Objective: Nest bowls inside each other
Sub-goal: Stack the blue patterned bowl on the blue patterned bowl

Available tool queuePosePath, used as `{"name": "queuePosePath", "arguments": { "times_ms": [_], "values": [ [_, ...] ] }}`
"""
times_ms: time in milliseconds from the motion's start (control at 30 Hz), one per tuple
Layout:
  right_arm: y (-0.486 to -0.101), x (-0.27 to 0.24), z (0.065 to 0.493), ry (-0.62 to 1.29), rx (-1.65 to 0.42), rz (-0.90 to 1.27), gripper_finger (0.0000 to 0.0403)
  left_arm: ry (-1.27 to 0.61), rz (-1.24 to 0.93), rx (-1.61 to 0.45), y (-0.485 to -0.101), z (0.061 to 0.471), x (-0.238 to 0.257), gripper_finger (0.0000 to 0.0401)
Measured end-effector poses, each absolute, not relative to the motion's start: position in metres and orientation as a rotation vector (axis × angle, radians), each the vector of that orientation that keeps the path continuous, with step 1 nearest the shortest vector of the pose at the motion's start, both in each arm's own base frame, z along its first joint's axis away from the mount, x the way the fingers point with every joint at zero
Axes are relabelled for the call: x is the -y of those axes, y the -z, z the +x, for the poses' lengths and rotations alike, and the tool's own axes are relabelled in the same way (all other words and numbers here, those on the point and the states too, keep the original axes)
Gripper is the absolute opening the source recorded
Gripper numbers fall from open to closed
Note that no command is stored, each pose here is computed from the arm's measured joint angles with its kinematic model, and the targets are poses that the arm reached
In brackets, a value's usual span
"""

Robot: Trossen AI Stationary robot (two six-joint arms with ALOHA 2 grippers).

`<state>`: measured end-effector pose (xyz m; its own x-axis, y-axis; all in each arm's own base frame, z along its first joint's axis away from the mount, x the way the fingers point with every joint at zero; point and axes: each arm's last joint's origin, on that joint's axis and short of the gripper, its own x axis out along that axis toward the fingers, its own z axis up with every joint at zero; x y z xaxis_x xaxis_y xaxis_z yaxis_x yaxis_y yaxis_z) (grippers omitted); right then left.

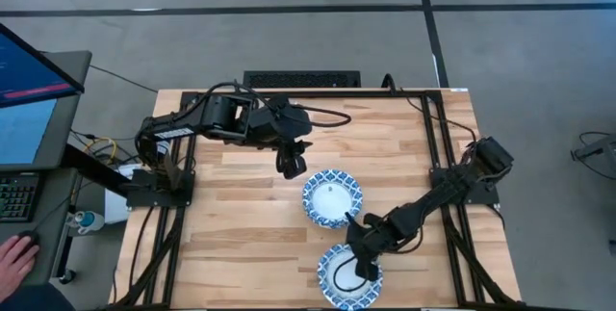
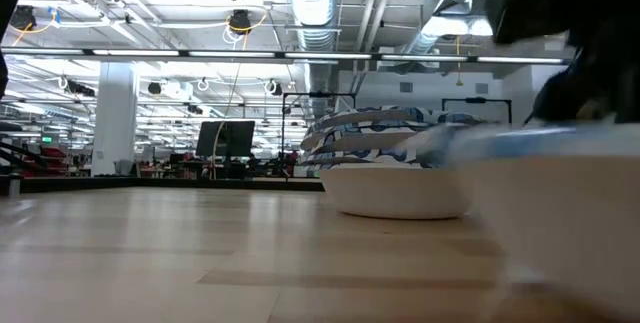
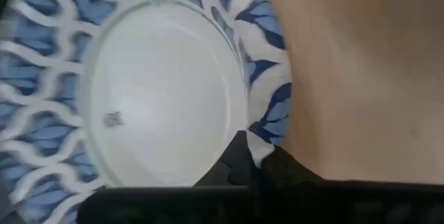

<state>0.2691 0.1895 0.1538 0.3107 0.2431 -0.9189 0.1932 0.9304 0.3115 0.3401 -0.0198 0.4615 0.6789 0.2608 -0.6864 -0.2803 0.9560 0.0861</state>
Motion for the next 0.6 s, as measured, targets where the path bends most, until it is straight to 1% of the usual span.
{"name": "queuePosePath", "arguments": {
  "times_ms": [133,333,500,600],
  "values": [
    [-0.182,-0.184,0.251,0.011,-1.259,0.414,0.0007,-0.31,-0.025,-0.763,-0.462,0.34,0.02,0.0122],
    [-0.234,-0.159,0.208,0.14,-1.248,0.442,0.0005,-0.332,-0.024,-0.723,-0.473,0.327,0.018,0.0122],
    [-0.276,-0.125,0.181,0.24,-1.071,0.492,0.0003,-0.371,-0.02,-0.672,-0.487,0.309,0.015,0.0122],
    [-0.29,-0.099,0.172,0.326,-0.997,0.508,0.0004,-0.385,-0.024,-0.649,-0.494,0.301,0.012,0.0122]
  ]
}}
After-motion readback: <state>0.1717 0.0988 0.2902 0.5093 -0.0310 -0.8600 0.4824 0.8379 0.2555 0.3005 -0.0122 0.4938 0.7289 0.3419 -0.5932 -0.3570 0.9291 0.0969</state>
